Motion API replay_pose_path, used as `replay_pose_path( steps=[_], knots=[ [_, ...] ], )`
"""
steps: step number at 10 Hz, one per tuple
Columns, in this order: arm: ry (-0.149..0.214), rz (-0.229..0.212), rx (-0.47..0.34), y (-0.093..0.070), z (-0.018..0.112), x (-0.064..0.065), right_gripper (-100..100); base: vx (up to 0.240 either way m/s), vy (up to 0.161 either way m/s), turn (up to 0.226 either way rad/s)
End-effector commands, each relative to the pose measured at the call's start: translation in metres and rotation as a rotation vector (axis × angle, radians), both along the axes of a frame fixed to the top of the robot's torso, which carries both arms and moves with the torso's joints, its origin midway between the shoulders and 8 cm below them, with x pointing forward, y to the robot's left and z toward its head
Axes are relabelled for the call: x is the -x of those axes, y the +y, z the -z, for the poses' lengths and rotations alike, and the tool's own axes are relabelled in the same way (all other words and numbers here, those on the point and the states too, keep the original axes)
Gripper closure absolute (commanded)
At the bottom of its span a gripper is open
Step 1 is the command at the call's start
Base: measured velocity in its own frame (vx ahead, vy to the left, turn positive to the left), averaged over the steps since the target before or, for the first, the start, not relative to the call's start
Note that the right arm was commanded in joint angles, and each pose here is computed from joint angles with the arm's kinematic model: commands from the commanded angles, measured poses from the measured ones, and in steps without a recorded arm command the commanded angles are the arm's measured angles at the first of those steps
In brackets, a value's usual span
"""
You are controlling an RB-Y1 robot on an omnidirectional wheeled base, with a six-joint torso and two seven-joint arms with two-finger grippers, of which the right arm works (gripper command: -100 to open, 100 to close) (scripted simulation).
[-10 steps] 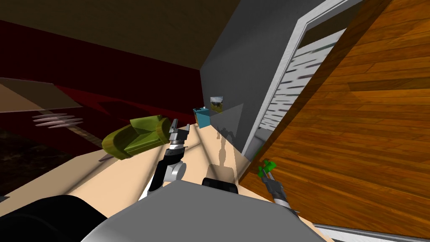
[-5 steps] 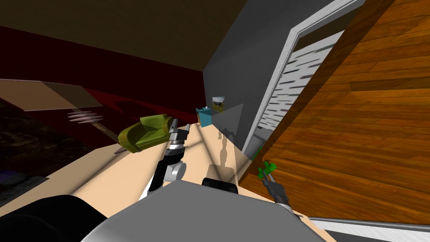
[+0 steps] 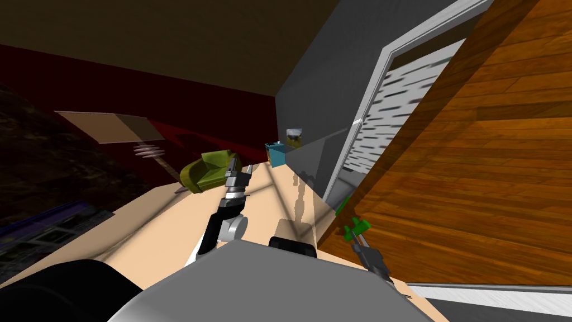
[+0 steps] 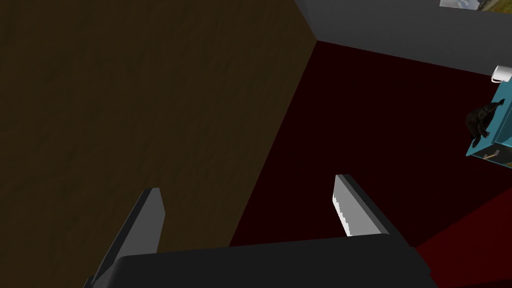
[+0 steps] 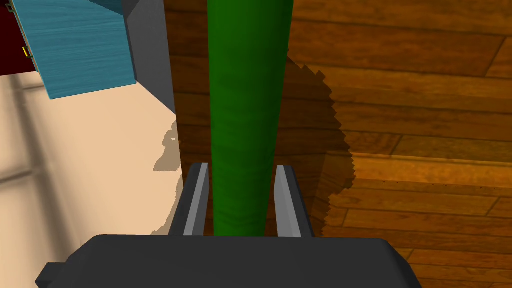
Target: Pull the door open
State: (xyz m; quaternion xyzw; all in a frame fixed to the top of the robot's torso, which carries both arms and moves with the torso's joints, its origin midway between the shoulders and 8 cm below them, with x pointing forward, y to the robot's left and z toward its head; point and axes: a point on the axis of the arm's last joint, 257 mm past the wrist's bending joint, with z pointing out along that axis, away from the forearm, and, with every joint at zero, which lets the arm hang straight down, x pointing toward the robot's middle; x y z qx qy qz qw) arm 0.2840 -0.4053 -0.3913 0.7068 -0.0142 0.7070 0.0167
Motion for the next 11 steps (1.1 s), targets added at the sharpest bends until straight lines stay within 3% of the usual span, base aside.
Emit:
replay_pose_path(
  steps=[1,11],
  knots=[
    [0.0,-0.02,-0.003,0.0023,0.0002,0.0061,100,-0.234,-0.026,0.116],
    [0.001,-0.071,-0.003,0.0011,0.0006,0.0156,100,-0.178,-0.042,0.111]
  ],
)
